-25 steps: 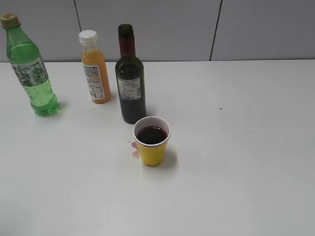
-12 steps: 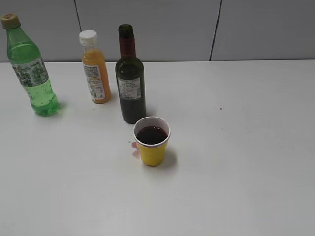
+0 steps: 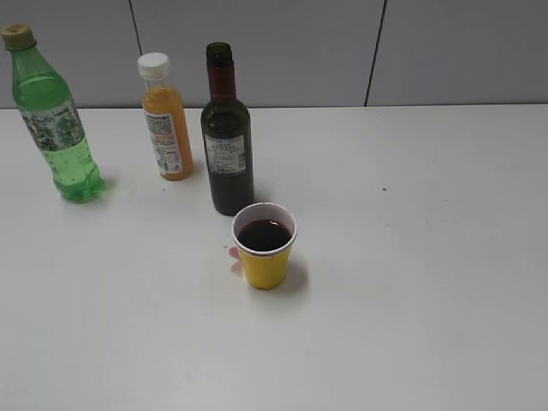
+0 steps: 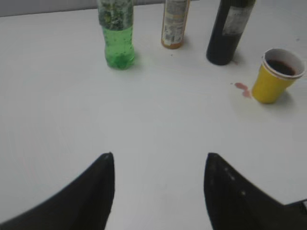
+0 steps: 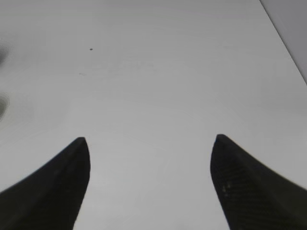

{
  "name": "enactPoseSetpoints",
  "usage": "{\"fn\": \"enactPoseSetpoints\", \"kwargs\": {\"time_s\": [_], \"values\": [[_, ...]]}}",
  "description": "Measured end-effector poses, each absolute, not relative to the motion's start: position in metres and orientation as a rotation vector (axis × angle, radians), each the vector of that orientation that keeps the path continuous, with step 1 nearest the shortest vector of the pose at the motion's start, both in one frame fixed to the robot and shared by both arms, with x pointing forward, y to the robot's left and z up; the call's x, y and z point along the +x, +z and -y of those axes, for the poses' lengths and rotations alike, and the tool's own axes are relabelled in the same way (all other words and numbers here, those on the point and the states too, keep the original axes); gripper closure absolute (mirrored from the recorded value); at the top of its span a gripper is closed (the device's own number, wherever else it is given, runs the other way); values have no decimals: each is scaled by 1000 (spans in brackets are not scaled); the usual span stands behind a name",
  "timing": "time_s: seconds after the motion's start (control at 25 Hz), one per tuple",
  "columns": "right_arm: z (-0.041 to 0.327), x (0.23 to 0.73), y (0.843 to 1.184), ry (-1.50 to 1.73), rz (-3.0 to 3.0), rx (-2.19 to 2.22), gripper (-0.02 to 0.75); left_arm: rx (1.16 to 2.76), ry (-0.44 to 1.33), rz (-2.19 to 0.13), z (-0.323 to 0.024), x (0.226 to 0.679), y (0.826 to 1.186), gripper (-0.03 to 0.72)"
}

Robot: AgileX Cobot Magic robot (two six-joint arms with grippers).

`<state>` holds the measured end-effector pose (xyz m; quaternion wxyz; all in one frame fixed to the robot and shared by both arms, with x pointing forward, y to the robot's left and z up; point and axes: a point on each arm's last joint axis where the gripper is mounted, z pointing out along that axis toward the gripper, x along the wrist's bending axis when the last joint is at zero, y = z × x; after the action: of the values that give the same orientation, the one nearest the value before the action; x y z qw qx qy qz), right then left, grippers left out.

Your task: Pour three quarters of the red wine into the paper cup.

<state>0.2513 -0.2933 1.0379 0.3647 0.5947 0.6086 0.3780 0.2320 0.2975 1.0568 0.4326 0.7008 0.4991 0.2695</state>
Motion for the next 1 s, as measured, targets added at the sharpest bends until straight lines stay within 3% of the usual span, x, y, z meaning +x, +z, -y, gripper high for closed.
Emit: {"fn": "enactPoseSetpoints", "kwargs": {"time_s": [0.52, 1.0], "values": [[293, 251, 1038, 973, -1566, 1530, 146, 1709, 717, -1231, -299, 232, 1054, 435], [293, 251, 1038, 974, -1566, 1530, 146, 1524, 963, -1556, -299, 233, 1053, 449]]}}
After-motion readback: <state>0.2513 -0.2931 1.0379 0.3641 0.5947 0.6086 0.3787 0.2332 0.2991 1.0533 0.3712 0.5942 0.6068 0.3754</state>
